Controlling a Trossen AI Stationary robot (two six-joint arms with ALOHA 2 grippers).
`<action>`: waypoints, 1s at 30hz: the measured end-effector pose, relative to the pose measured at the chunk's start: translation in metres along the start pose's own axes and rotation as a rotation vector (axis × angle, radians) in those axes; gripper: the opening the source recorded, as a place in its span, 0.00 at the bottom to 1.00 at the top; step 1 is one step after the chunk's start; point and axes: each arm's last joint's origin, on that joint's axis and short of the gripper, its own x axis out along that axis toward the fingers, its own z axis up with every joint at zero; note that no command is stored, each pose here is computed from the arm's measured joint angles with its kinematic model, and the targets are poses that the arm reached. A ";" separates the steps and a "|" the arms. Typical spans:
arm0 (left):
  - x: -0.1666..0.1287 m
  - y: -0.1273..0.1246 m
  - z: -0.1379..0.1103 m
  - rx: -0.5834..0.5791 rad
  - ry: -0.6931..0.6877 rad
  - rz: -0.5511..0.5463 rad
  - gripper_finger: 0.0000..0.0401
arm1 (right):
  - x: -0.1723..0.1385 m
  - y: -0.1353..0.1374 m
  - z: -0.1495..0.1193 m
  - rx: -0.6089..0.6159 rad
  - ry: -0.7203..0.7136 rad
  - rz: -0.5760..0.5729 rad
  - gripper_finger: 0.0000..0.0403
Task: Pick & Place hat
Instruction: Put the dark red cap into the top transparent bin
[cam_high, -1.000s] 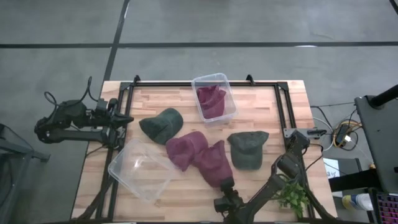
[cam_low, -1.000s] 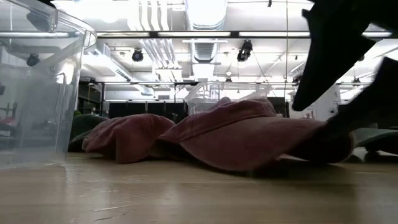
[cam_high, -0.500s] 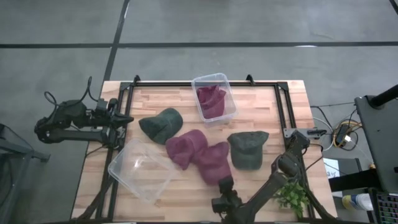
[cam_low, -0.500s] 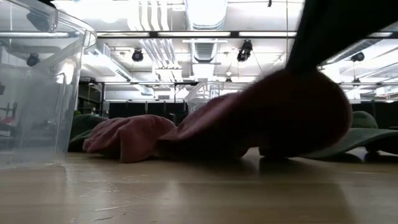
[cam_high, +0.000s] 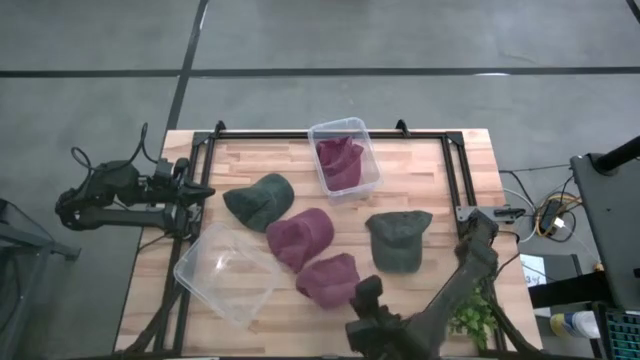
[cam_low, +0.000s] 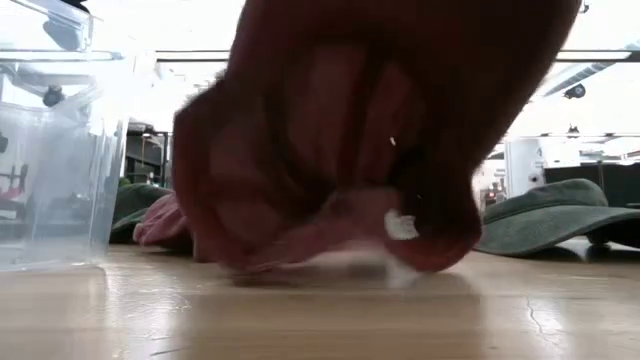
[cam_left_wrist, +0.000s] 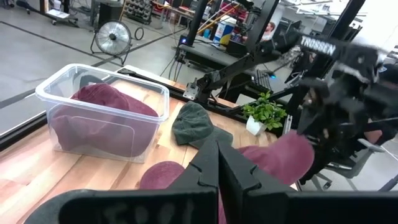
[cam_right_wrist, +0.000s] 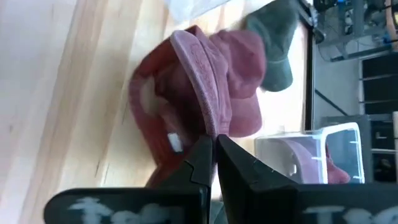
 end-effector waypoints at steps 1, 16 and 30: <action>0.000 0.000 0.000 0.000 0.000 0.000 0.00 | -0.006 -0.007 -0.001 0.026 -0.012 0.006 0.03; 0.000 0.000 0.000 -0.006 -0.001 0.000 0.00 | -0.064 -0.093 -0.011 0.001 -0.202 -0.171 0.03; 0.000 0.000 0.000 0.056 -0.001 0.003 0.00 | -0.087 -0.229 -0.039 0.007 -0.156 -0.653 0.03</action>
